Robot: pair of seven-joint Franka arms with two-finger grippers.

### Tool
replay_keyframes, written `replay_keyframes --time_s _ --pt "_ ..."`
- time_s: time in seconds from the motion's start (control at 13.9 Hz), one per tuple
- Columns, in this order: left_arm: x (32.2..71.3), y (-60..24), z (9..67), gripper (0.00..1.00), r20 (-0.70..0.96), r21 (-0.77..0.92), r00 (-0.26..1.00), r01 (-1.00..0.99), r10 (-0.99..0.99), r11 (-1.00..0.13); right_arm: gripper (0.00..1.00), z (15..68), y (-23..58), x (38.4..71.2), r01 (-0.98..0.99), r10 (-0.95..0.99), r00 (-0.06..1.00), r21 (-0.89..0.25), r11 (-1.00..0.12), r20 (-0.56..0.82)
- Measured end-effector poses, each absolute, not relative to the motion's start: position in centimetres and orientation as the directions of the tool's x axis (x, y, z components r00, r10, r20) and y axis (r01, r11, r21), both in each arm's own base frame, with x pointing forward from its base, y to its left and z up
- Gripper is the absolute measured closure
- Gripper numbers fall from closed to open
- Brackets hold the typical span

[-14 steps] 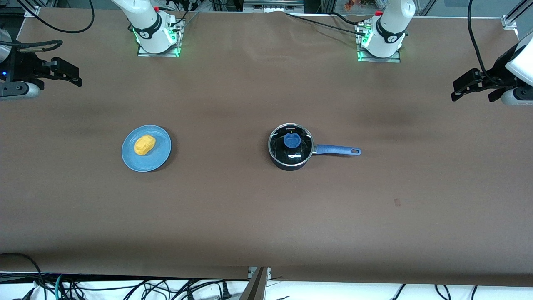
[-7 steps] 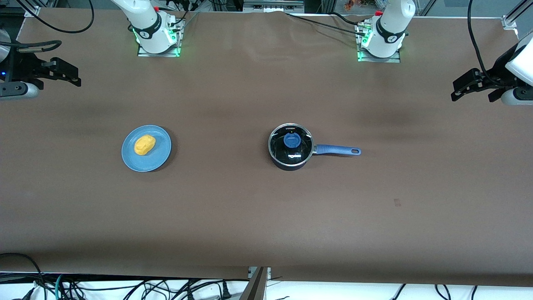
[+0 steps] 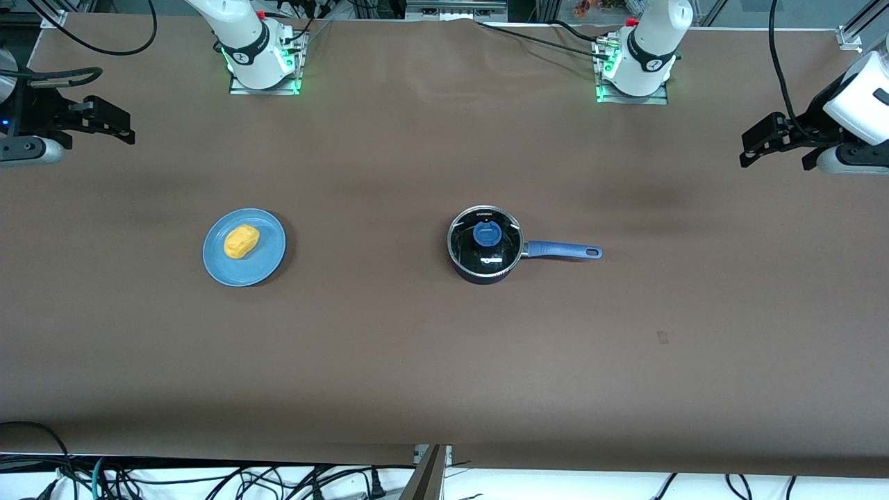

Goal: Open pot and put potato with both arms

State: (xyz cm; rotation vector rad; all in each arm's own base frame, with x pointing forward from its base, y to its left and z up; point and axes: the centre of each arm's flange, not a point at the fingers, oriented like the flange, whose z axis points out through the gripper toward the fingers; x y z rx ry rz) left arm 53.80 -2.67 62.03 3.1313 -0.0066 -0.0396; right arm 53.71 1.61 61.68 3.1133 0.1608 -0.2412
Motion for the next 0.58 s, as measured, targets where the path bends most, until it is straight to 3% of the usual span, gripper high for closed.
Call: replay_keyframes --time_s 0.58 --pt "53.71 -2.66 61.96 0.00 -0.034 0.009 0.999 0.004 0.003 -1.000 0.00 61.68 1.61 53.72 0.098 0.095 0.983 0.008 -0.995 -0.154"
